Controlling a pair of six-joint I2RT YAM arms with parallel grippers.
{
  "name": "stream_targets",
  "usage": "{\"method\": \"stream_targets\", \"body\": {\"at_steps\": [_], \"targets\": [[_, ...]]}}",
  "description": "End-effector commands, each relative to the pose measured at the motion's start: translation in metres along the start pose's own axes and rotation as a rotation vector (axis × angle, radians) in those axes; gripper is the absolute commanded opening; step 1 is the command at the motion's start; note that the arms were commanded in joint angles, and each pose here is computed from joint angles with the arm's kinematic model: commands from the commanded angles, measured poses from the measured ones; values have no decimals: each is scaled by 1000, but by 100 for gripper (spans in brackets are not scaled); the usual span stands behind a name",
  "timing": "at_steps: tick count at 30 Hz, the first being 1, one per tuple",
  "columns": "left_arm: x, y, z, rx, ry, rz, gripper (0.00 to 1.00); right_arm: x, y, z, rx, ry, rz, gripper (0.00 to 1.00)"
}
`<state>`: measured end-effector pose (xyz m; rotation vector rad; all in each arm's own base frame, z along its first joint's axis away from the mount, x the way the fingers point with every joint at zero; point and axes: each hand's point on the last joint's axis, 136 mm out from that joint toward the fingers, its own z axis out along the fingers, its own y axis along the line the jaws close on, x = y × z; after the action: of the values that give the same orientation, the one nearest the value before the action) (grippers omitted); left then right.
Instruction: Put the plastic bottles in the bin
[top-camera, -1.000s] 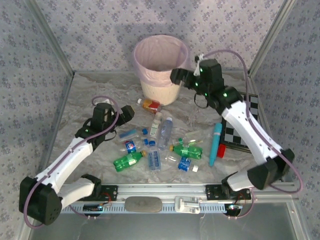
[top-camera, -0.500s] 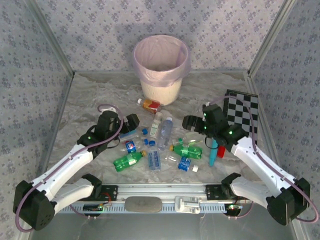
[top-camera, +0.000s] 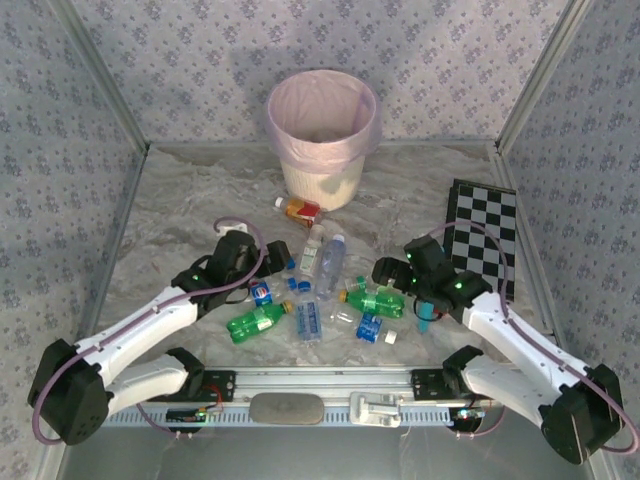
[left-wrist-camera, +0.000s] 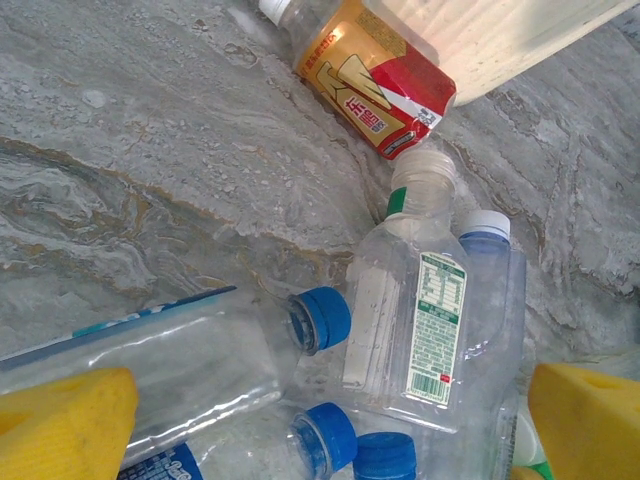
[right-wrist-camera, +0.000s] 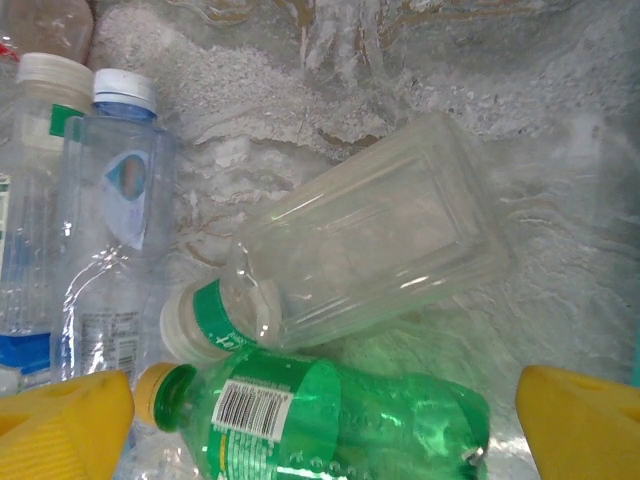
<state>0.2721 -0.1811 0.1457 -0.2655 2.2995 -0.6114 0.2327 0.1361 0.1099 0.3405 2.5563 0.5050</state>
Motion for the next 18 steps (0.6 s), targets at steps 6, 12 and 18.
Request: {"method": "stream_targets", "body": {"at_steps": [6, 12, 18], "targets": [[-5, 1, 6, -7, -56, -17, 100, -5, -8, 30, 11, -29, 139, 100], [-12, -7, 15, -4, -69, -8, 100, -14, -13, 49, 2, -63, 221, 100], [-18, -22, 29, -9, -39, 47, 100, -33, -8, 61, 9, -91, 214, 100]]}}
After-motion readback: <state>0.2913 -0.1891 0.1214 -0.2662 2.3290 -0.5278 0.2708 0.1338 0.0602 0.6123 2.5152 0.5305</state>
